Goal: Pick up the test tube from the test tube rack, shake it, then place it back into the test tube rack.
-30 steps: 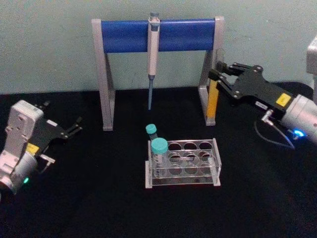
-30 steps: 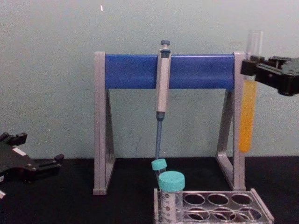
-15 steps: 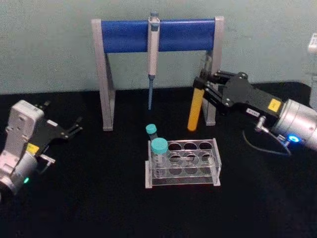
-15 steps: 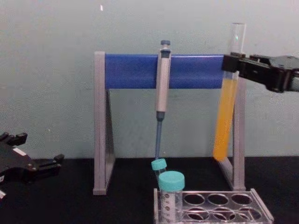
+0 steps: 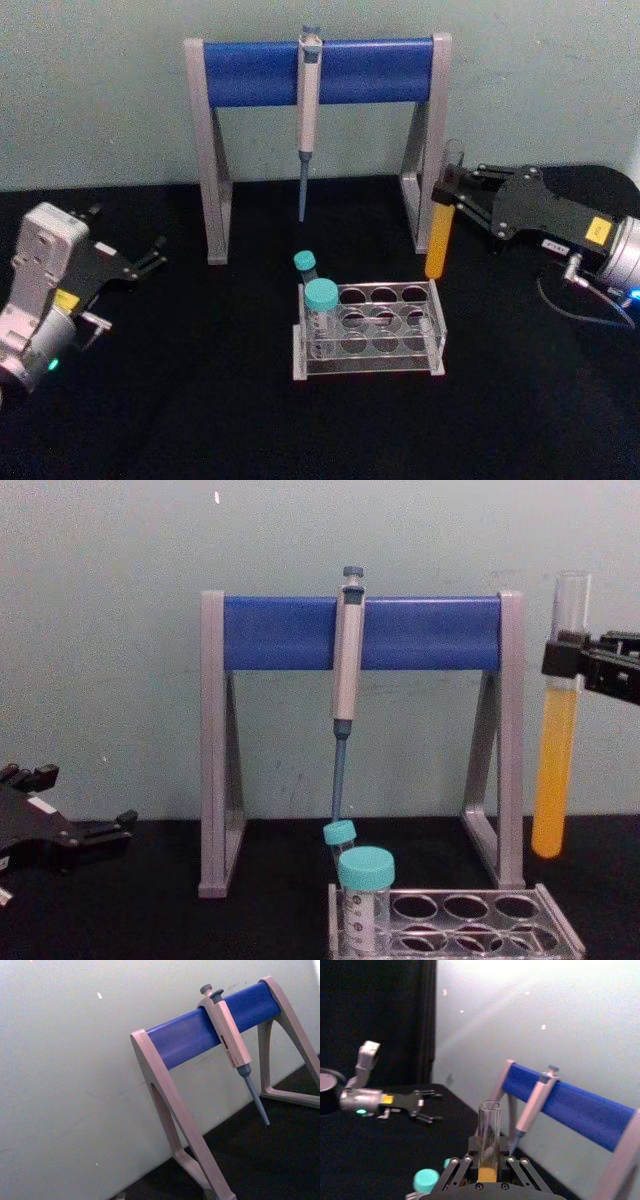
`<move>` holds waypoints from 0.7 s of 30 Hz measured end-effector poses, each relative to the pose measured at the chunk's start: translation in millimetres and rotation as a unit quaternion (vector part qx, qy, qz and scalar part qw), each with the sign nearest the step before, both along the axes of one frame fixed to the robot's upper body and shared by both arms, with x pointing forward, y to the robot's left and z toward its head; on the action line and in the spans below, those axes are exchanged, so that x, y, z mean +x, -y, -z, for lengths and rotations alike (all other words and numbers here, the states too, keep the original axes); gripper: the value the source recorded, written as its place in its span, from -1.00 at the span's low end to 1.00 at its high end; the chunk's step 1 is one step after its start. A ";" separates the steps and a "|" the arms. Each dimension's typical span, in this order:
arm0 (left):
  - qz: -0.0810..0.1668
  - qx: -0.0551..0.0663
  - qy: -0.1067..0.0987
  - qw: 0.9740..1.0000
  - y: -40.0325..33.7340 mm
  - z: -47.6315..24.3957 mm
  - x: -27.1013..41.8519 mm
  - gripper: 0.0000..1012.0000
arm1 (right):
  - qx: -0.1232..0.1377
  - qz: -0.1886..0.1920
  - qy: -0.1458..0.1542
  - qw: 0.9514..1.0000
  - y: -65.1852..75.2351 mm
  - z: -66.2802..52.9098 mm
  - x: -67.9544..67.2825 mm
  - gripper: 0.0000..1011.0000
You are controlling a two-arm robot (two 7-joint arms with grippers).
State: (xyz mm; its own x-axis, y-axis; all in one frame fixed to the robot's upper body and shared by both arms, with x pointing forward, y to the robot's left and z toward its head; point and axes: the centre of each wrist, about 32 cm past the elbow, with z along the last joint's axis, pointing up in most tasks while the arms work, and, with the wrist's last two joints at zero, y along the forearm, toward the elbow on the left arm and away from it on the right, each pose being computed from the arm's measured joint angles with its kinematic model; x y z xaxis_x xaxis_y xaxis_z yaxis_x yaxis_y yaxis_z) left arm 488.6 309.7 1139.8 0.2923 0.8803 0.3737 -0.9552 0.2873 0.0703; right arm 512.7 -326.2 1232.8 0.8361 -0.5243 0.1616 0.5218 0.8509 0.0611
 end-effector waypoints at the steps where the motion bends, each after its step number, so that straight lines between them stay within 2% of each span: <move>1: 0.000 0.000 0.000 1.000 0.0 0.0 0.0 0.98 | 0.003 0.008 0.003 1.000 0.2 1.5 0.7 -0.56; 9: 0.000 0.000 0.000 1.000 0.0 0.0 0.0 0.98 | 0.021 0.033 0.008 0.999 -10.9 10.8 4.5 -0.56; 21: 0.000 0.000 0.000 1.000 0.0 0.0 0.0 0.98 | 0.043 0.015 -0.003 0.999 -32.2 22.0 5.8 -0.56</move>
State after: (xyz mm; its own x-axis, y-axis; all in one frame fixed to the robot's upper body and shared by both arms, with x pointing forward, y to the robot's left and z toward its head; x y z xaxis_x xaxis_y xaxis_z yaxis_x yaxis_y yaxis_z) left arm 488.6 309.7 1139.8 0.2923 0.8803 0.3737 -0.9552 0.2873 0.0704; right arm 518.5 -294.0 1210.8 0.8209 -0.5602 0.1110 0.5468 0.8271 0.1301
